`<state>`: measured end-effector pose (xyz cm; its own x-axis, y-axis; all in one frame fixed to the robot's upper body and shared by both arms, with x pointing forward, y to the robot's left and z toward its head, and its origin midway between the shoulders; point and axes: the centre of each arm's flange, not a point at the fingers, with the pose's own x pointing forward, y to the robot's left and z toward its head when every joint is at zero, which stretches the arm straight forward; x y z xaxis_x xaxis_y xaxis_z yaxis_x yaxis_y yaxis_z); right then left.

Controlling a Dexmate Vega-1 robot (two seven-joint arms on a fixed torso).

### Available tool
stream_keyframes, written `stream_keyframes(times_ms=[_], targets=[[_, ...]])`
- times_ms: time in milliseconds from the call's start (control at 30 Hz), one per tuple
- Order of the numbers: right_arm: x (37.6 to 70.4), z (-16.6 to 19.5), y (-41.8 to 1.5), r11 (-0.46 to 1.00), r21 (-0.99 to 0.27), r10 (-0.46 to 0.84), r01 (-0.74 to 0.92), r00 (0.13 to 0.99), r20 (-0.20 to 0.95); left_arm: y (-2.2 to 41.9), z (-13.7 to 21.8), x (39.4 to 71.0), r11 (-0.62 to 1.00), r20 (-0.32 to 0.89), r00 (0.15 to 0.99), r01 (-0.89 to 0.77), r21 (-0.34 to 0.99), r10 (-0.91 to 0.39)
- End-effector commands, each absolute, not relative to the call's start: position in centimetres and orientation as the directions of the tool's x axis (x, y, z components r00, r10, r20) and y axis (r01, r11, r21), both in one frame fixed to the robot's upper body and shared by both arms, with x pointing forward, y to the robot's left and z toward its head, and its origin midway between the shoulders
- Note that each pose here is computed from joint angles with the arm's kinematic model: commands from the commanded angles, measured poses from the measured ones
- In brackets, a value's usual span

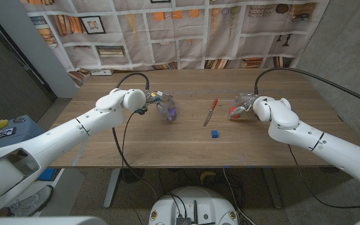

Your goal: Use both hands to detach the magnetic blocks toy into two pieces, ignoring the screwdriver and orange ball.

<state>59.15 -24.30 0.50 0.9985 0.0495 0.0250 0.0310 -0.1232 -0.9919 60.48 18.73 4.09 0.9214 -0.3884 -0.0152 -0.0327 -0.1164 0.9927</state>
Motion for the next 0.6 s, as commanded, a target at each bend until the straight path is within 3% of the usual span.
stream_keyframes(times_ms=[33,600], targets=[[58.4,1.0,-25.8,-0.015,-0.999,0.116,0.040,0.993,0.038,20.5,5.3,59.9,-0.018,-0.001,0.916,-0.006,1.000,-0.401],[57.9,0.9,-28.0,0.294,-0.949,0.203,0.109,0.964,0.174,23.9,5.4,59.9,0.300,0.127,0.896,0.008,0.954,-0.427]])
